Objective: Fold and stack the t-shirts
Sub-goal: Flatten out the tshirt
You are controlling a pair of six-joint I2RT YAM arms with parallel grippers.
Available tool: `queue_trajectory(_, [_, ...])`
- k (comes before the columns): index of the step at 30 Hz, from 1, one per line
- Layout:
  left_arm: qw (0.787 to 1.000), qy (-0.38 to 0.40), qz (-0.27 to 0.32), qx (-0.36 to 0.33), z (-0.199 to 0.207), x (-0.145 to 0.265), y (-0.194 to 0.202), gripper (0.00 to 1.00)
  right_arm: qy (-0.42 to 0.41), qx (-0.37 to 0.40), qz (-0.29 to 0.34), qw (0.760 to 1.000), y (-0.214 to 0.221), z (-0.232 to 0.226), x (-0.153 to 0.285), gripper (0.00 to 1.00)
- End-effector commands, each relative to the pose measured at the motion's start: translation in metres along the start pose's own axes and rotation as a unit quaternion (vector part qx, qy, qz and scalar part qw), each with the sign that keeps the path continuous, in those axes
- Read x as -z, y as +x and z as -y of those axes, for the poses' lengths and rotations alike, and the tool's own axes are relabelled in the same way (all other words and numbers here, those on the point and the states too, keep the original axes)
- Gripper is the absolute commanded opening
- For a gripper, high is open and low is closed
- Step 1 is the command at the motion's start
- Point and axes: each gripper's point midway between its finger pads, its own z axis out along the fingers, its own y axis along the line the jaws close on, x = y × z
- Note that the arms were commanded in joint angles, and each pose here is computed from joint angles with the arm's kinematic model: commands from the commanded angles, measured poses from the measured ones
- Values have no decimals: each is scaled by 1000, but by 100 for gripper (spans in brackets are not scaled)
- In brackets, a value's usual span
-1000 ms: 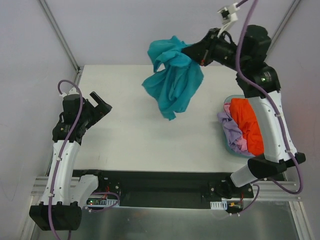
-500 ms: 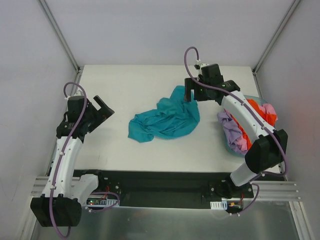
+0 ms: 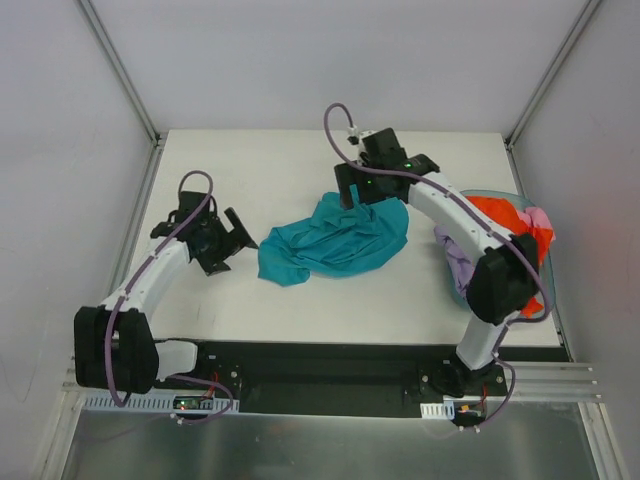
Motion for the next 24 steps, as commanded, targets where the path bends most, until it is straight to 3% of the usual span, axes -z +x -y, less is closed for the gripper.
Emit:
queue_trajectory(1, [998, -1, -49, -31, 21, -31, 19, 90, -36, 42, -26, 998, -6, -36, -49, 99])
queue_trajectory(7, [994, -57, -76, -47, 18, -64, 29, 72, 42, 74, -83, 993, 13, -20, -79, 94])
queue_trajectory(14, [989, -119, -68, -62, 7, -89, 32, 66, 67, 58, -120, 989, 51, -8, -96, 86])
queue_trajectory(18, [986, -138, -65, -71, 9, -101, 32, 61, 71, 39, -114, 990, 59, -8, -109, 67])
queue_trajectory(20, [984, -141, -72, -75, 11, -108, 33, 52, 77, 29, -102, 991, 57, -8, -112, 48])
queue_trajectory(22, [983, -144, -81, -78, 11, -114, 35, 24, 88, 25, -88, 992, 49, -4, -107, 30])
queue_trajectory(24, [983, -141, -72, -88, 17, -115, 28, 0, 99, 24, -68, 992, 38, -1, -100, 22])
